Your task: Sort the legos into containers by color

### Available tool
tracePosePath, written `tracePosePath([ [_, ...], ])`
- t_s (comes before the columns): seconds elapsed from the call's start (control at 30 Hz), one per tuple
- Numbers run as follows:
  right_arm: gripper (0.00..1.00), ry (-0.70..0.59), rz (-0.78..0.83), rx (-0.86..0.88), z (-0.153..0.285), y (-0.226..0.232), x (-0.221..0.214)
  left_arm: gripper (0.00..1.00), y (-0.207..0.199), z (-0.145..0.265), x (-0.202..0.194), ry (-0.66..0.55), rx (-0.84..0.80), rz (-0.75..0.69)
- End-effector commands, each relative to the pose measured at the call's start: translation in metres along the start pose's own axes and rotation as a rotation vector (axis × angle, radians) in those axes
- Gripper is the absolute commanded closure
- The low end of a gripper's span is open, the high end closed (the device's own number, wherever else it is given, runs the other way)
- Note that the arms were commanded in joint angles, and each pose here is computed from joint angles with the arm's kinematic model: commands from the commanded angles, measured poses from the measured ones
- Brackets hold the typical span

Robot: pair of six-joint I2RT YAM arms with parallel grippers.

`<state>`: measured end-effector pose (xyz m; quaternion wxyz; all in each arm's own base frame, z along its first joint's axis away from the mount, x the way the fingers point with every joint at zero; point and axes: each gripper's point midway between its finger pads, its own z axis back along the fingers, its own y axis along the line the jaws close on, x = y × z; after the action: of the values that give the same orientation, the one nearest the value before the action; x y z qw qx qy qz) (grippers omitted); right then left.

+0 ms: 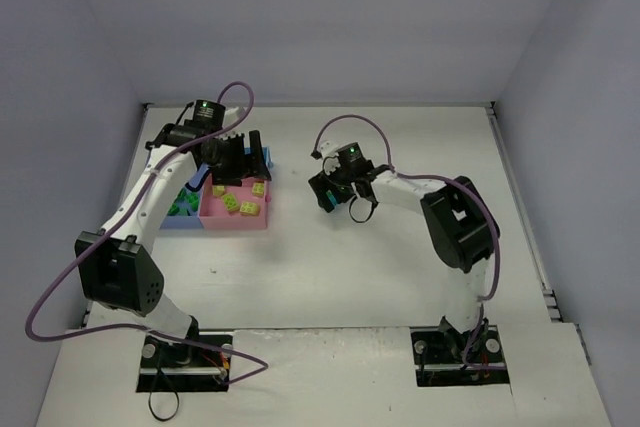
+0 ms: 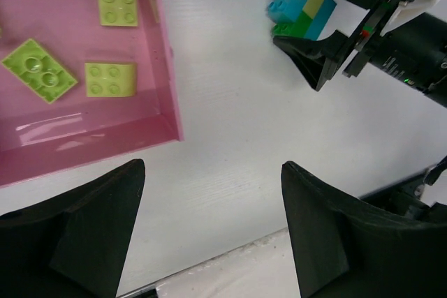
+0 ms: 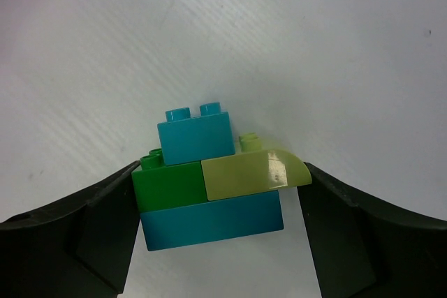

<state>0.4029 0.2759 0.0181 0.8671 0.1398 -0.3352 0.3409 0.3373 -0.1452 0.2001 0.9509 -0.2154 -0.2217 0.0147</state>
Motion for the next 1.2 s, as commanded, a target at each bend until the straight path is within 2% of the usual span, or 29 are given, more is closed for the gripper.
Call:
tracePosePath([
  [0.0,0.98,-0.207,0.057,0.023,0.057,0.006,0.058,0.28,-0.041,0.031,0.008,-0.076,-0.155,-0.029],
  [0.13,1.00,-0.368,0.144,0.084,0.117,0.029,0.089,0.28,-0.074,0.040,0.008,-0.080,-0.319,-0.026],
  [0.33,0.99,-0.494,0.229,0.136,0.177,0.058,0.105,0.28,-0.122,0.049,-0.002,-0.053,-0.458,-0.062],
  [0.67,1.00,-0.567,0.282,0.172,0.220,0.080,0.102,0.28,-0.177,0.058,-0.008,-0.054,-0.599,-0.083],
  [1.0,1.00,-0.618,0.307,0.207,0.240,0.089,0.108,0.28,-0.188,0.040,-0.020,-0.005,-0.619,-0.071],
  [1.07,1.00,-0.622,0.306,0.218,0.241,0.091,0.109,0.30,-0.186,0.036,-0.021,0.003,-0.620,-0.062],
  [1.17,1.00,-0.626,0.306,0.223,0.243,0.092,0.110,0.43,-0.191,0.038,-0.020,-0.011,-0.642,-0.071],
])
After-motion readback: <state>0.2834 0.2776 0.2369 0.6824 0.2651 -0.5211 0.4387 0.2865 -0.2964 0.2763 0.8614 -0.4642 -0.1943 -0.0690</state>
